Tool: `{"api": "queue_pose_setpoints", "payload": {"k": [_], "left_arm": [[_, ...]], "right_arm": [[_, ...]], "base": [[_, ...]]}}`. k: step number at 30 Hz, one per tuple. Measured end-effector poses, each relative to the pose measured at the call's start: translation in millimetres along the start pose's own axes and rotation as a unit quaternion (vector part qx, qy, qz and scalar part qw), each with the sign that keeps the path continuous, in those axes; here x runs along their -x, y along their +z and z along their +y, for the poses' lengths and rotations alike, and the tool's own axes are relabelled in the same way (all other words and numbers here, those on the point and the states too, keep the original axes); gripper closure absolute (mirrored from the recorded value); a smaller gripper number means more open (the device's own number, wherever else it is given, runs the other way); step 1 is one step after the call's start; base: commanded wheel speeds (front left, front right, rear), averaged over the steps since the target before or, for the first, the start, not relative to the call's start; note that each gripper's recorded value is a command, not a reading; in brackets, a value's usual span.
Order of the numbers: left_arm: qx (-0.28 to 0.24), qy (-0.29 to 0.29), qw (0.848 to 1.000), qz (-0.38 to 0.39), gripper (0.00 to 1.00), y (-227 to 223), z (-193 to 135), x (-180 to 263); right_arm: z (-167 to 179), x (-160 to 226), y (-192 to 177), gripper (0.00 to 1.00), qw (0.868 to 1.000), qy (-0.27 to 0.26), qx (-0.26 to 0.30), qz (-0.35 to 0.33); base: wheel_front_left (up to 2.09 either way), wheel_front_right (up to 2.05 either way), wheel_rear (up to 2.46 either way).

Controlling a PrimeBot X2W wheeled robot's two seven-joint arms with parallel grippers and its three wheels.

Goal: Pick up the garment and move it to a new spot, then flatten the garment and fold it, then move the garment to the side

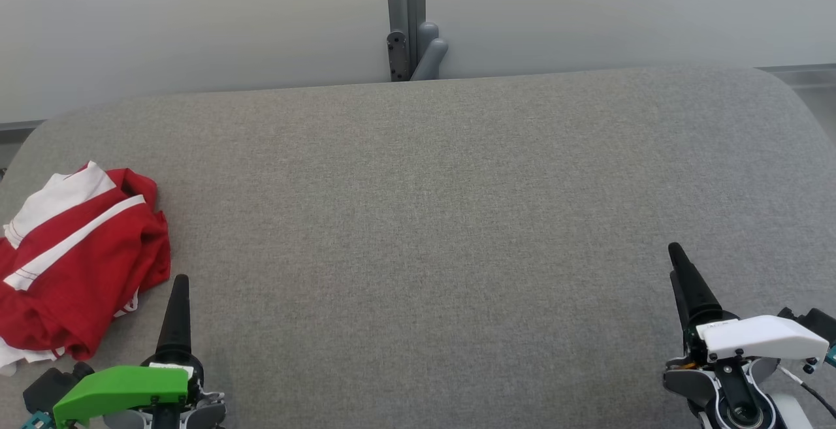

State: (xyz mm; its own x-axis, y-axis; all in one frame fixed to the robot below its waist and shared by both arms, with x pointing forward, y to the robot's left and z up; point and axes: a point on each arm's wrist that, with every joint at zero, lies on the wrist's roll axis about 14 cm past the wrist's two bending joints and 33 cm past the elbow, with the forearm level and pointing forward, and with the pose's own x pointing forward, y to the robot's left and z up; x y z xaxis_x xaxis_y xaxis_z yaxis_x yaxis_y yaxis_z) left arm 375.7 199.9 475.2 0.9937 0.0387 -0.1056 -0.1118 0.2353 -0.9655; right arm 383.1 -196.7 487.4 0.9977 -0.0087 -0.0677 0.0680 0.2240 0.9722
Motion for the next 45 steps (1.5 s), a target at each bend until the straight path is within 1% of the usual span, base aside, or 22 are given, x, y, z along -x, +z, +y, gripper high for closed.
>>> {"api": "queue_pose_setpoints", "payload": {"k": [9,15,23,35,38,40,41,42,45], "left_arm": [[-0.111,0.001,0.994,0.004,0.0,-4.4,0.2,-0.6],[-0.181,0.013,0.983,0.008,0.0,-7.7,4.3,-1.1],[-0.255,0.025,0.967,0.01,0.0,-8.6,9.1,-1.5],[-0.33,0.024,0.944,0.012,0.0,-13.5,10.6,-2.6],[-0.351,0.022,0.936,0.014,0.0,-15.7,10.8,-2.6],[-0.367,0.022,0.93,0.015,0.0,-16.8,12.3,-1.8],[-0.367,0.022,0.93,0.015,0.0,-16.8,12.3,-1.8],[-0.382,0.021,0.924,0.015,0.0,-17.1,12.5,-1.4],[-0.398,0.018,0.917,0.014,0.0,-17.0,12.0,-0.9]], "right_arm": [[2.2,-1.6,-5.3,0.0,0.994,0.003,0.106,0.007],[3.0,-2.2,-9.0,0.0,0.986,0.007,0.163,0.011],[7.2,-3.8,-10.2,0.0,0.974,0.016,0.228,0.009],[10.4,-3.9,-14.0,0.0,0.952,0.028,0.304,0.01],[8.5,-3.3,-15.5,0.0,0.947,0.028,0.32,0.012],[7.4,-2.4,-17.3,0.0,0.941,0.029,0.338,0.014],[7.4,-2.4,-17.3,0.0,0.941,0.029,0.338,0.014],[7.0,-2.3,-18.1,0.0,0.936,0.03,0.35,0.016],[6.7,-1.9,-19.6,0.0,0.93,0.033,0.367,0.017]], "base": [[0.0,0.0,0.0],[0.0,0.0,0.0],[0.0,0.0,0.0],[0.0,0.0,0.0],[0.0,0.0,0.0],[0.0,0.0,0.0],[0.0,0.0,0.0],[0.0,0.0,0.0],[0.0,0.0,0.0]]}}
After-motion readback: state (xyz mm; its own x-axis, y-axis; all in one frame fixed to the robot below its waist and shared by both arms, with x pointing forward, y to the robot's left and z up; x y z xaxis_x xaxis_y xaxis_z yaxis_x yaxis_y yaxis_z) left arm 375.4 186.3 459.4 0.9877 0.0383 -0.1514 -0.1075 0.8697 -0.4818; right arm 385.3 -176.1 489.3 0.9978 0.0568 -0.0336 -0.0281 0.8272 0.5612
